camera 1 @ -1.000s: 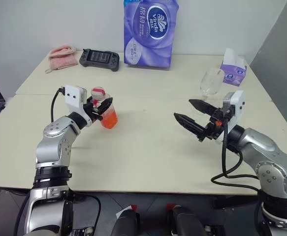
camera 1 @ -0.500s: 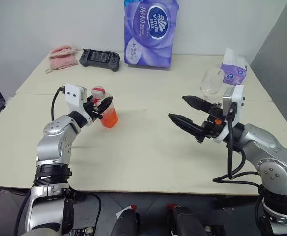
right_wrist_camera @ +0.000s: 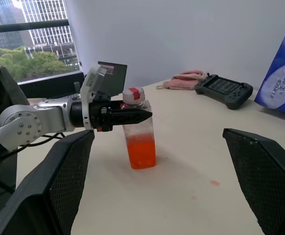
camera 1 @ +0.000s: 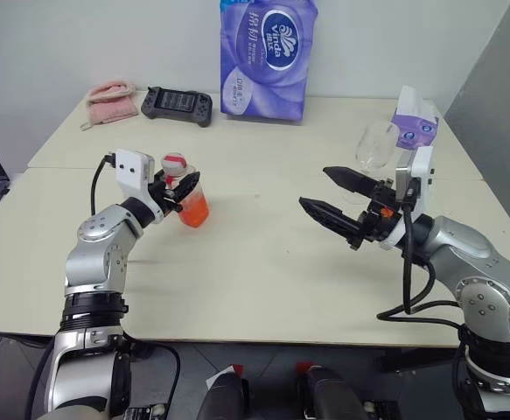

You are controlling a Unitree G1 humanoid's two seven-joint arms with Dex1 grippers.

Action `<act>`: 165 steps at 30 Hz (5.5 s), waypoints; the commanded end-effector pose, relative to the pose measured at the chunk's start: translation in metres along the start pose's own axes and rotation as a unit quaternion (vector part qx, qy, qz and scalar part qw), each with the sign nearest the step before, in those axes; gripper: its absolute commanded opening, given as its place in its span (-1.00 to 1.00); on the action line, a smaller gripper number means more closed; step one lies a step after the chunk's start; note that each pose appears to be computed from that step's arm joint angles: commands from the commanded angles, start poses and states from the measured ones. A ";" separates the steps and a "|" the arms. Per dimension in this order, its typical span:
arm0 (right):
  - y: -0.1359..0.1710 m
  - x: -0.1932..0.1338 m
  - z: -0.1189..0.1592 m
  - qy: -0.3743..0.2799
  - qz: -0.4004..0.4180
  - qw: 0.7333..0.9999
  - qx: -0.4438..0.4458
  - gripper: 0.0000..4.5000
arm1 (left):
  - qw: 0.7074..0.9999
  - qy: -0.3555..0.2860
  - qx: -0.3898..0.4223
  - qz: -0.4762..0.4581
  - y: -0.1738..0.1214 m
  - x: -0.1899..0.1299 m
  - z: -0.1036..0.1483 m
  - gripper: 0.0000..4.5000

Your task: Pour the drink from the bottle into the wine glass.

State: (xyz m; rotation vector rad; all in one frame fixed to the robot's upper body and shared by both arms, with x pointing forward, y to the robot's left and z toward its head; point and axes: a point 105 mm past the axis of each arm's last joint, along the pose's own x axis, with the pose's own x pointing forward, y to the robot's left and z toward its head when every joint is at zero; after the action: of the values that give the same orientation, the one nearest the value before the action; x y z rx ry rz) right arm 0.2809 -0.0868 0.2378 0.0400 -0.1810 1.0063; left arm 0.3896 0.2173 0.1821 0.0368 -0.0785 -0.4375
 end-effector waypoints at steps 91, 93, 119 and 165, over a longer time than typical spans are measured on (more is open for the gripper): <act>0.011 0.056 0.021 0.002 0.015 0.996 -0.085 0.98 | 0.890 -0.025 0.030 -0.455 -0.147 0.016 0.053 -0.03; 0.014 0.064 0.018 -0.001 0.006 0.997 -0.082 0.98 | 0.889 -0.025 0.032 -0.456 -0.148 0.016 0.053 -0.03; 0.001 0.057 0.014 0.007 0.204 0.978 -0.045 -0.19 | 0.856 -0.013 0.022 -0.517 -0.167 -0.004 0.049 -0.03; 0.016 0.058 0.020 -0.019 0.104 0.992 -0.067 -0.22 | 0.877 -0.028 0.038 -0.479 -0.156 0.013 0.054 -0.03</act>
State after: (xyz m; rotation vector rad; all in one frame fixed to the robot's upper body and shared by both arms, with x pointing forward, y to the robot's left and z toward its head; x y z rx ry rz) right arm 0.3064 -0.0288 0.2468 -0.0861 -0.2095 1.0901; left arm 0.3370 0.0730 0.2110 0.1184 -0.0676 -1.4029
